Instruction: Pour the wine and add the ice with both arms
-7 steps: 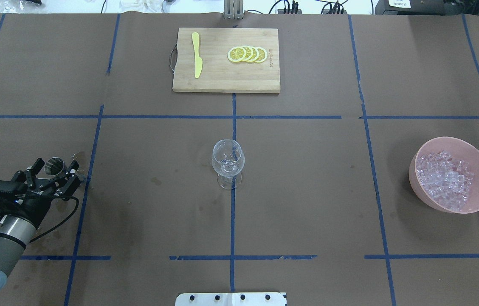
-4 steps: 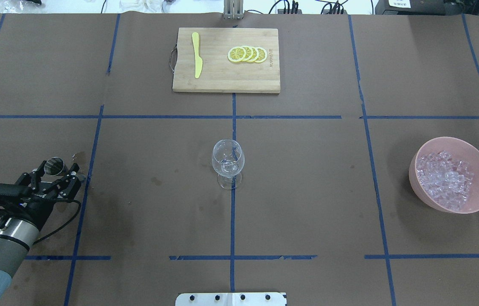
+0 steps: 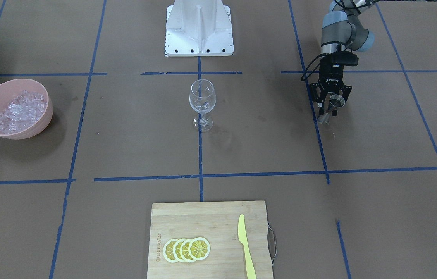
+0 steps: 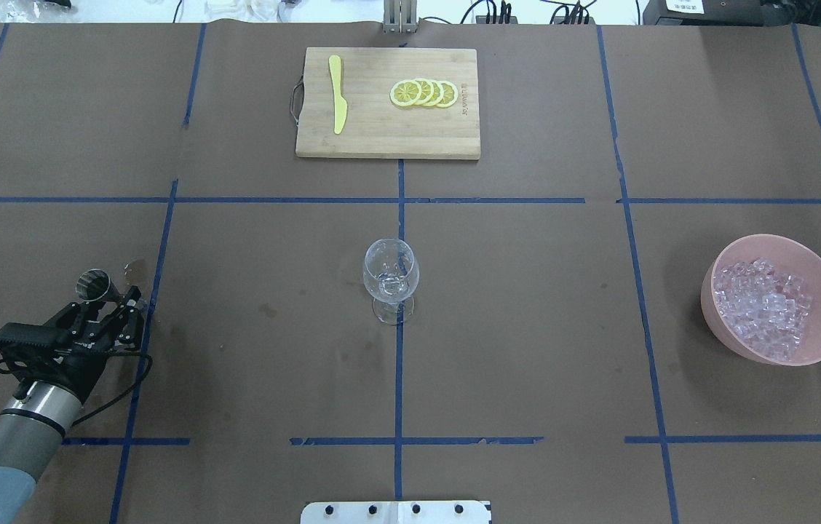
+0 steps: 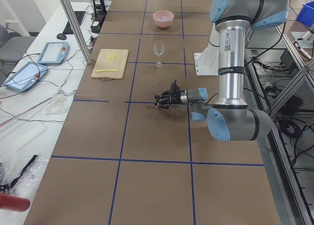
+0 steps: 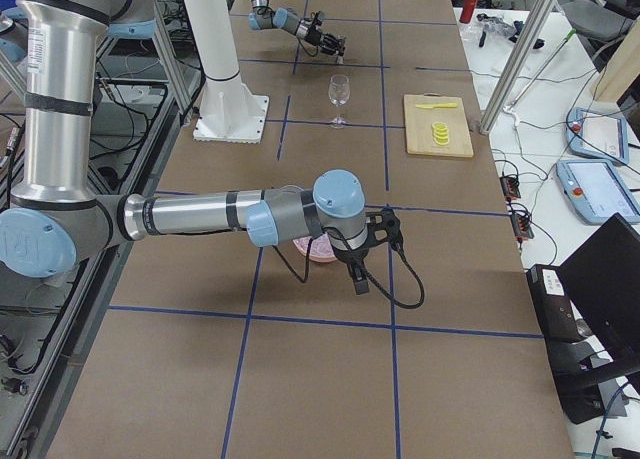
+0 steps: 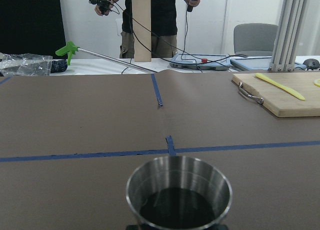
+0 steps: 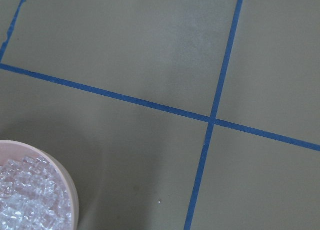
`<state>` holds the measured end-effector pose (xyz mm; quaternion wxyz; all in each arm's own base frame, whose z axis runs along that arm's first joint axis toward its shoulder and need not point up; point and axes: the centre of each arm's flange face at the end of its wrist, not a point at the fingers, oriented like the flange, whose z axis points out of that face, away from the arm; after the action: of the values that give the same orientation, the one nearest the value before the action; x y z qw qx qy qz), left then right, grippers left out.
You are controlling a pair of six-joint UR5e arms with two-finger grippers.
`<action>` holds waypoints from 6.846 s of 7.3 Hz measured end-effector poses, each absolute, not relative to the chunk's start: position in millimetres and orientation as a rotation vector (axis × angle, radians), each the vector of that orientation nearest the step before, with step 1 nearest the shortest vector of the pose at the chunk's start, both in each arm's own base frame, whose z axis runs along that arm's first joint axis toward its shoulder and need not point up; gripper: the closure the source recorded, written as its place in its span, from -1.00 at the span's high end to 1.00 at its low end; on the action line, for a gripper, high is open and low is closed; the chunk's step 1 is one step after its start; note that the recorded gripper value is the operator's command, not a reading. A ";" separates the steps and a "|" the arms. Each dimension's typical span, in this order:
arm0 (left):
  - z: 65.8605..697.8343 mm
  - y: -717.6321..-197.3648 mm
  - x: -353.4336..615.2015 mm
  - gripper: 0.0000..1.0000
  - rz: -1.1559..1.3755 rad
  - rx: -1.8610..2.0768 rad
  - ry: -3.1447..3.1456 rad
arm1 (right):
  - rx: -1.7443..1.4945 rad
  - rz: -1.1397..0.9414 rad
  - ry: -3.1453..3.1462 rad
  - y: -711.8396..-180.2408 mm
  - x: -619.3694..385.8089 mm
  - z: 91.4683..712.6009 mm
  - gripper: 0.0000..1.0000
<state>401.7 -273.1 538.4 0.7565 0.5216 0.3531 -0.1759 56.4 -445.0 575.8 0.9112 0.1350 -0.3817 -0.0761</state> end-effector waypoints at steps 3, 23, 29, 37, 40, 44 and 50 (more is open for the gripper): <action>540.2 -273.1 399.6 -0.02 -0.385 1.139 0.766 | 0.277 -0.156 -0.787 -444.7 56.4 576.6 1.00; 331.6 -296.1 401.8 -1.00 0.082 1.481 0.831 | 0.263 -0.150 -0.786 -440.8 56.6 583.7 1.00; 228.5 -311.6 468.7 -1.00 0.398 1.548 0.424 | 0.251 -0.128 -0.789 -440.2 56.6 585.0 1.00; 210.8 -315.7 493.7 -1.00 0.659 1.630 0.025 | 0.233 -0.120 -0.790 -432.5 56.6 593.4 1.00; 203.8 -314.7 501.9 -1.00 0.746 1.642 -0.094 | 0.226 -0.117 -0.791 -429.8 56.6 596.6 1.00; 195.6 -315.3 498.9 -1.00 0.866 1.649 -0.276 | 0.221 -0.114 -0.790 -428.2 57.3 599.0 1.00; 180.7 -315.1 495.6 -1.00 1.022 1.653 -0.482 | 0.212 -0.111 -0.790 -425.7 57.4 603.5 1.00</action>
<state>495.6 -315.1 180.7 0.5393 0.6953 -0.2025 0.4297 57.4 -425.7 603.5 0.9160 0.1032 -0.3840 -0.0537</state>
